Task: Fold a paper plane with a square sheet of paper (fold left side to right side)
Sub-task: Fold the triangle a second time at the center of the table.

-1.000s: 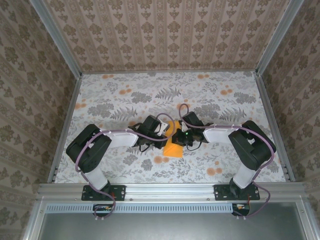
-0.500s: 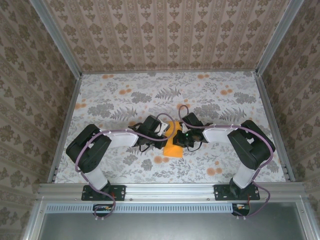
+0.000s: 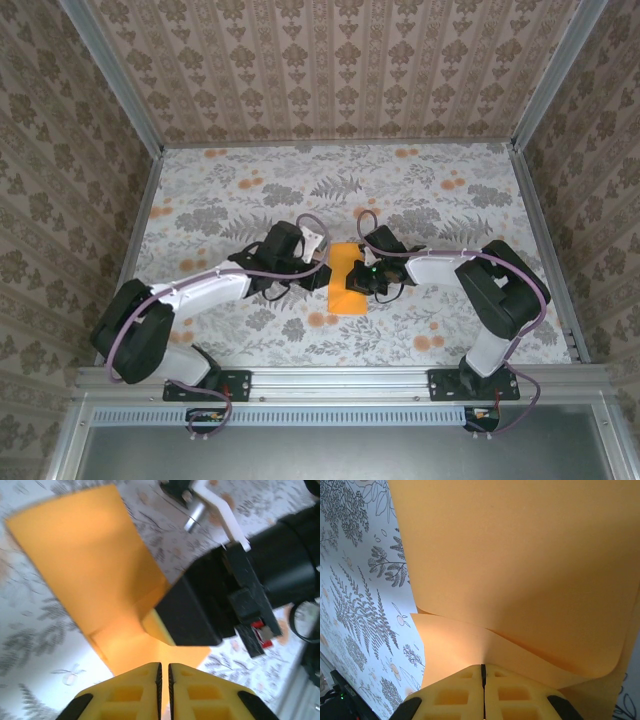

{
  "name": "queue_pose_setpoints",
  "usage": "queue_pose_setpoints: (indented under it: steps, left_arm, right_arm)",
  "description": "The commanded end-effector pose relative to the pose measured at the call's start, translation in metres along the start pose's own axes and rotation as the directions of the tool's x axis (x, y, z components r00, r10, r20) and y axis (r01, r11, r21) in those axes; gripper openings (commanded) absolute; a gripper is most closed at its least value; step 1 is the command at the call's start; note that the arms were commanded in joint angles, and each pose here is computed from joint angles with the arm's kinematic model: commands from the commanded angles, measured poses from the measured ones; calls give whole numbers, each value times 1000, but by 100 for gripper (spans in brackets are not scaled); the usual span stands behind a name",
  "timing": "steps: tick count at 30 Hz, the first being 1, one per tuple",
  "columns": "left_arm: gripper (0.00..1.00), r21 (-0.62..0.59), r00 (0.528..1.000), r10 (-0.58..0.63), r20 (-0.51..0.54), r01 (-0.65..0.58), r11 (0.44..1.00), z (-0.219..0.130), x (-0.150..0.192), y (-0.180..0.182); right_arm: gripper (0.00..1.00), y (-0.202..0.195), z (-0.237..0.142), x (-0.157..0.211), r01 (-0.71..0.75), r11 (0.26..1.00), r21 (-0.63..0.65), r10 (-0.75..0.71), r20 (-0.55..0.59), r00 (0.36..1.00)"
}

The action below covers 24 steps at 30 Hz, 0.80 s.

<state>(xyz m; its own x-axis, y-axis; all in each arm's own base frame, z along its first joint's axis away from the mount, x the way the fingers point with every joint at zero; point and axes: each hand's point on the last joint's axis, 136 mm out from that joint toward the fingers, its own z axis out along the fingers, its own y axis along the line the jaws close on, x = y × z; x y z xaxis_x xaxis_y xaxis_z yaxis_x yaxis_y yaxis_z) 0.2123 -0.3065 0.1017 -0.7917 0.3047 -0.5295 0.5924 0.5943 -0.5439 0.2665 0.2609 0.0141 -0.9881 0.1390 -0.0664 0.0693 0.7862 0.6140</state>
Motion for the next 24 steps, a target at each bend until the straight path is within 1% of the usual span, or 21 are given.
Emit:
queue_pose_setpoints:
  steps: [1, 7, 10, 16, 20, 24]
  left_arm:
    - [12, 157, 991, -101, -84, 113, 981, 5, 21, -19]
    - [11, 264, 977, -148, -152, 184, 947, 21, 33, -27]
    - [11, 286, 968, -161, -193, 212, 934, 31, 37, -27]
    - [12, 168, 950, -195, -245, 240, 956, 46, 58, -1]
    - [11, 125, 937, -220, -270, 260, 957, 52, 70, 10]
    - [10, 92, 933, -234, -273, 267, 959, 52, 79, 18]
  right_arm:
    - [7, -26, 6, 16, -30, 995, 100, 35, -48, 998]
    - [7, -26, 6, 16, -29, 995, 99, 34, -50, 998]
    - [7, -25, 6, 17, -27, 995, 99, 32, -55, 998]
    - [7, -26, 6, 17, -26, 994, 103, 32, -58, 998]
    - [7, -27, 6, 18, -23, 994, 106, 30, -61, 998]
    - [7, -27, 6, 18, -21, 994, 108, 27, -61, 998]
